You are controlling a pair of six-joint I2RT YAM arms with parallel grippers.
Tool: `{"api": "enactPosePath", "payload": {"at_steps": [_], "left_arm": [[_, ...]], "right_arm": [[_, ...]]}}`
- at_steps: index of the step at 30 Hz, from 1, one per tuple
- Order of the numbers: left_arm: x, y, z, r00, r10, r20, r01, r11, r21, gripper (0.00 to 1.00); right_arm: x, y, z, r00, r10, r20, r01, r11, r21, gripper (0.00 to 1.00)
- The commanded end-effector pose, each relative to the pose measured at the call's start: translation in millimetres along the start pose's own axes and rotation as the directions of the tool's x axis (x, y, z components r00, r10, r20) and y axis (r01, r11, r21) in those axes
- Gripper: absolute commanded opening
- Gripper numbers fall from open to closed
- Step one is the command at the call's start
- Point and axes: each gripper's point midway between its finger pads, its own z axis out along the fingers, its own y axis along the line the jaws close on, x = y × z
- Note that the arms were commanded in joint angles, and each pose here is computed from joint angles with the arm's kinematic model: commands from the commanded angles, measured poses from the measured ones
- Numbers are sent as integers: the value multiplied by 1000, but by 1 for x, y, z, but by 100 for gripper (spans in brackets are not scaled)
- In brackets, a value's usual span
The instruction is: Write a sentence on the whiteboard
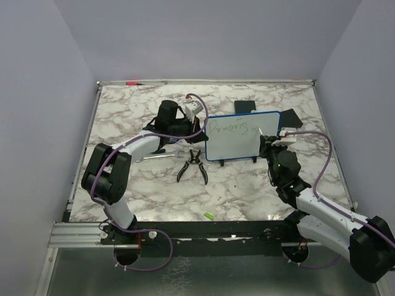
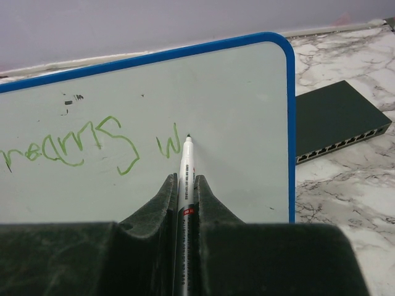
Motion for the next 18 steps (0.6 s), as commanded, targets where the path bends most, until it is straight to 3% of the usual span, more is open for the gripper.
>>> {"api": "enactPosePath", "payload": {"at_steps": [1, 18], "left_arm": [[9, 3, 1, 999, 5, -36, -6, 999, -33, 0], [7, 2, 0, 999, 9, -32, -10, 999, -33, 0]], "right_arm": [[15, 1, -1, 998, -23, -57, 22, 1000, -19, 1], [25, -19, -7, 996, 15, -90, -6, 996, 93, 1]]}}
